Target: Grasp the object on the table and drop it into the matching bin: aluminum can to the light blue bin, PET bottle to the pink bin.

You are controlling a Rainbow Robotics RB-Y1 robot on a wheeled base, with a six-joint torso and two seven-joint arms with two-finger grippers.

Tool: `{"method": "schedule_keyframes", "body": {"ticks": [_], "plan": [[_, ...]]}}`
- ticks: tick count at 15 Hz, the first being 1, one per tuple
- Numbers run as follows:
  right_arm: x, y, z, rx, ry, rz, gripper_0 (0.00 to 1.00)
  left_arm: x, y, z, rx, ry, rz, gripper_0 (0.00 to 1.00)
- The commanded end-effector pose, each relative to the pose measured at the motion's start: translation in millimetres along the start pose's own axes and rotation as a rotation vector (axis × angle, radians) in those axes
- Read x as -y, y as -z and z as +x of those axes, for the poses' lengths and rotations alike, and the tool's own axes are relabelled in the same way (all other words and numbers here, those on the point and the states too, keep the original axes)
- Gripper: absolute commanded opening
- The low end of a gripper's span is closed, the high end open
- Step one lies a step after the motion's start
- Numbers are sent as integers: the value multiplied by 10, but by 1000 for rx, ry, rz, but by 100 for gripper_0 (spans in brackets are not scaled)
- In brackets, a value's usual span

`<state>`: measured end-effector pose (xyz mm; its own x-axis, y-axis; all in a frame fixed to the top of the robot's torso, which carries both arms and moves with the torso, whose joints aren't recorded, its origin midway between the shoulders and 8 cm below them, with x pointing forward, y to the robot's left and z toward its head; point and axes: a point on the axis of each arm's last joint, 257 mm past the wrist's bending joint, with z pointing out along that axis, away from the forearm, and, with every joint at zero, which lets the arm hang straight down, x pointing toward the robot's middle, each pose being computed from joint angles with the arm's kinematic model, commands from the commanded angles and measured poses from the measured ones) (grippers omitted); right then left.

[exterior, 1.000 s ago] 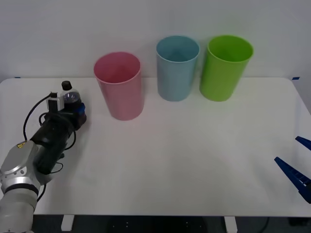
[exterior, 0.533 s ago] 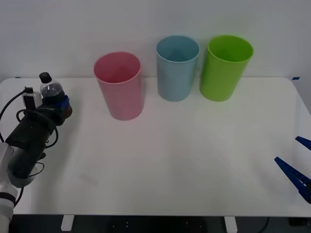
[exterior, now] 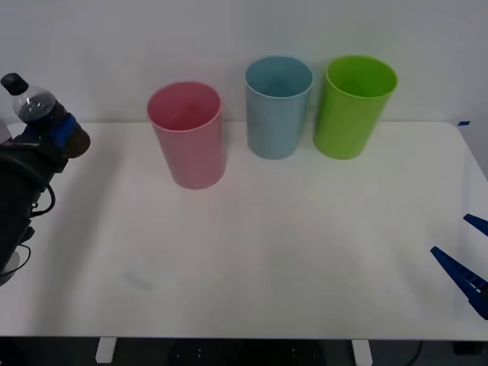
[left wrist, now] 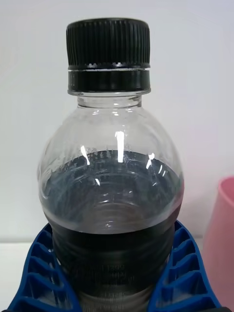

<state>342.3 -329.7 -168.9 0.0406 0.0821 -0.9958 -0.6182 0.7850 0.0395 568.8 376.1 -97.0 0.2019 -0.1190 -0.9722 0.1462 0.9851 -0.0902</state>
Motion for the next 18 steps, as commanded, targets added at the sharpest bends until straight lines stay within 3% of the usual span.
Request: {"method": "schedule_keyframes", "body": {"ticks": [1,4,9,14,18], "plan": [[0,0,0,0,0,0,100,70,-35,-396,52,29,44,0],[0,0,0,0,0,0,100,255,-111,-776,93,54,110,0],[0,0,0,0,0,0,100,732,-411,-1008,106,50,225,0],[0,0,0,0,0,0,100,1331,-846,-809,43,21,350,0],[0,0,0,0,0,0,100,1701,-1122,-710,-4,-8,432,0]]}}
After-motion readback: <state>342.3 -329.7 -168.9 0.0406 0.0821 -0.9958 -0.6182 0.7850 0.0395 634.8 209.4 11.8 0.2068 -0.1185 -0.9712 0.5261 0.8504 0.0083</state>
